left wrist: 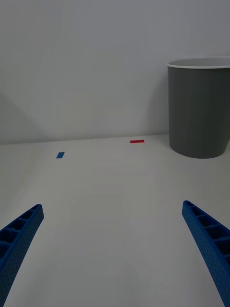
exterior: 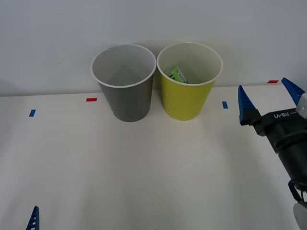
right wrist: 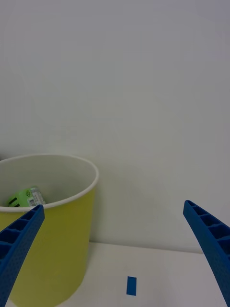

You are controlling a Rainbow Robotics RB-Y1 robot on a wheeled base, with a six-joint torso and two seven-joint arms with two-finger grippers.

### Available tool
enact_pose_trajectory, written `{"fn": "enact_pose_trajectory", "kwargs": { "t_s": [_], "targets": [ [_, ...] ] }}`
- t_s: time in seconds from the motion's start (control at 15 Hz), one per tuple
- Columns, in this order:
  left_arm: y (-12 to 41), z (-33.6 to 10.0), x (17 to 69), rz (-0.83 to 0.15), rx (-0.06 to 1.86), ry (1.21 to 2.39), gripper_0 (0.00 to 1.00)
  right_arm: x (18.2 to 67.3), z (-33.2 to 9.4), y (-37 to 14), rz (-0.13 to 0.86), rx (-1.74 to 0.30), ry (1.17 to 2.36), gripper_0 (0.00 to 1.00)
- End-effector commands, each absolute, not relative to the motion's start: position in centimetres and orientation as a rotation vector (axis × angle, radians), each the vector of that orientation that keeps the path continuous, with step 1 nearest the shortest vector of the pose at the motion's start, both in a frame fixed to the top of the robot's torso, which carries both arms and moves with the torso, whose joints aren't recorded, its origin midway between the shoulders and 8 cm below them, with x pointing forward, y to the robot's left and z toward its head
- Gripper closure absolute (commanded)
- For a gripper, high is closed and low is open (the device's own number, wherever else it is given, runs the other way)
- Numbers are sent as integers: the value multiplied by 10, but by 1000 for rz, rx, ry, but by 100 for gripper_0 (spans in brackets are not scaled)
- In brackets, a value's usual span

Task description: Put cans in the gray bin and PET bottles in the light green bin.

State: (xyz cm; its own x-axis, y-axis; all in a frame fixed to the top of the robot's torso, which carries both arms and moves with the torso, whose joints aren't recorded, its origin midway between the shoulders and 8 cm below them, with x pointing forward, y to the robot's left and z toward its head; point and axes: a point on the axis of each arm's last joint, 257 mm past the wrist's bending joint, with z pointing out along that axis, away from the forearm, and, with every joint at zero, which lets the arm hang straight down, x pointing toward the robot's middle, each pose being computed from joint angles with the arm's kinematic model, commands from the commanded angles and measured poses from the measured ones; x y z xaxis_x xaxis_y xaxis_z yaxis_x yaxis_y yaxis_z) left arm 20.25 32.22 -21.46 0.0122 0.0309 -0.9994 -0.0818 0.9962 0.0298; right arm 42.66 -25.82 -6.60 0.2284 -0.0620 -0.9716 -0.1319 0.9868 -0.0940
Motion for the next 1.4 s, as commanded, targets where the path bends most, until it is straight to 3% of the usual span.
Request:
{"fn": "enact_pose_trajectory", "kwargs": {
  "t_s": [0.07,0.4,0.93,1.4],
  "targets": [
    [322,-215,203,88,-40,1556,0,399,-85,-266,15,-185,1335,0],
    [322,-215,203,88,-40,1556,0,361,-120,-287,-12,-207,1309,0],
    [322,-215,203,88,-40,1556,0,289,-168,-309,12,-116,1429,0],
    [322,-215,203,88,-40,1556,0,254,-186,-305,28,-77,1483,0]
  ]
}}
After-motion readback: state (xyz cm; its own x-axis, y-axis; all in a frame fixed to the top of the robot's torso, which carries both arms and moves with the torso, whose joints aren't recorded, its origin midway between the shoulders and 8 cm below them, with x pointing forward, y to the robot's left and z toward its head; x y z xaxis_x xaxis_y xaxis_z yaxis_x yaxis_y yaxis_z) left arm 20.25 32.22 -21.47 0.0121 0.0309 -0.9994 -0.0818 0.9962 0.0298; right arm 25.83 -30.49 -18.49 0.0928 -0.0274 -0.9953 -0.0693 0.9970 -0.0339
